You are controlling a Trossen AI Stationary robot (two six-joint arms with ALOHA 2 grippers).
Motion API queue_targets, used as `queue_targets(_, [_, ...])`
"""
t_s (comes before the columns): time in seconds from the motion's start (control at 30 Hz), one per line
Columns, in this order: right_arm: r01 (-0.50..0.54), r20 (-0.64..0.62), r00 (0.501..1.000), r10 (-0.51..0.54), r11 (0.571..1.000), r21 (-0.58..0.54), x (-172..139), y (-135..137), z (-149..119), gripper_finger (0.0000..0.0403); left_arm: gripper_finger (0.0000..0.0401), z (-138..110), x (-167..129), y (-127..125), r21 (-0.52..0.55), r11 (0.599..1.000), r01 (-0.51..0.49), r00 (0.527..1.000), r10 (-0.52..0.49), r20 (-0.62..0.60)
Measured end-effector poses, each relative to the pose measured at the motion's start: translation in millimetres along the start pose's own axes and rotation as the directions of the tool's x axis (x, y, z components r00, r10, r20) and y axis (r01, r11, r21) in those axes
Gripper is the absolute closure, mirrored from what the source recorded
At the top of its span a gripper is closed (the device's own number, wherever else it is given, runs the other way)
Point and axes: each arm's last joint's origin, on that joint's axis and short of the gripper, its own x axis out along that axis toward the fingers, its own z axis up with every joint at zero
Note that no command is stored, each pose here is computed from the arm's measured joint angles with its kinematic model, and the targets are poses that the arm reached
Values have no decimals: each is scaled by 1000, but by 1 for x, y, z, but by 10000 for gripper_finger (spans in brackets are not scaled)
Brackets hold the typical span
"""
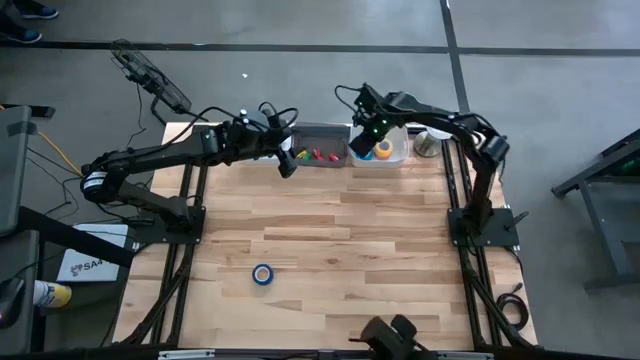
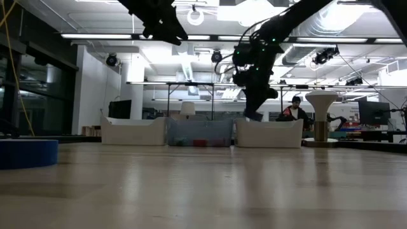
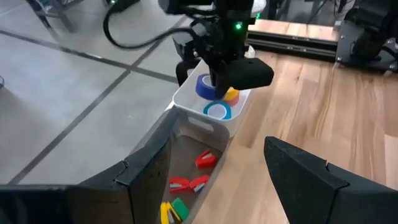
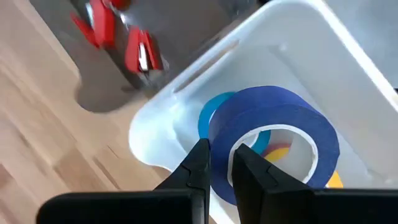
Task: Pick and place Stapler, Stapler remover, tape
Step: Put the violet tape into the right white bin
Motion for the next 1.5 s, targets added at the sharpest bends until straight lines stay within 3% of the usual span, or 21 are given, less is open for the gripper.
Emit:
queue_targets(0.6, [-16, -137, 990, -6, 987, -158, 40, -3, 2, 372, 147, -3, 0, 0, -12, 1000, 1, 999, -1, -33])
queue_targets(1.0, [-68, -164, 986, 15, 946, -317, 43, 4, 0, 368, 147, -3, 0, 0, -12, 1000, 1, 999, -1, -32])
queue_targets(1.27, [-36, -180, 983, -40, 917, -398, 44, 17, -3, 313, 147, -3, 0, 0, -12, 1000, 1, 999, -2, -32])
queue_targets(1.5, [13, -174, 981, -86, 924, -381, 44, 15, -3, 265, 147, -3, 0, 0, -13, 1000, 1, 999, -2, -32])
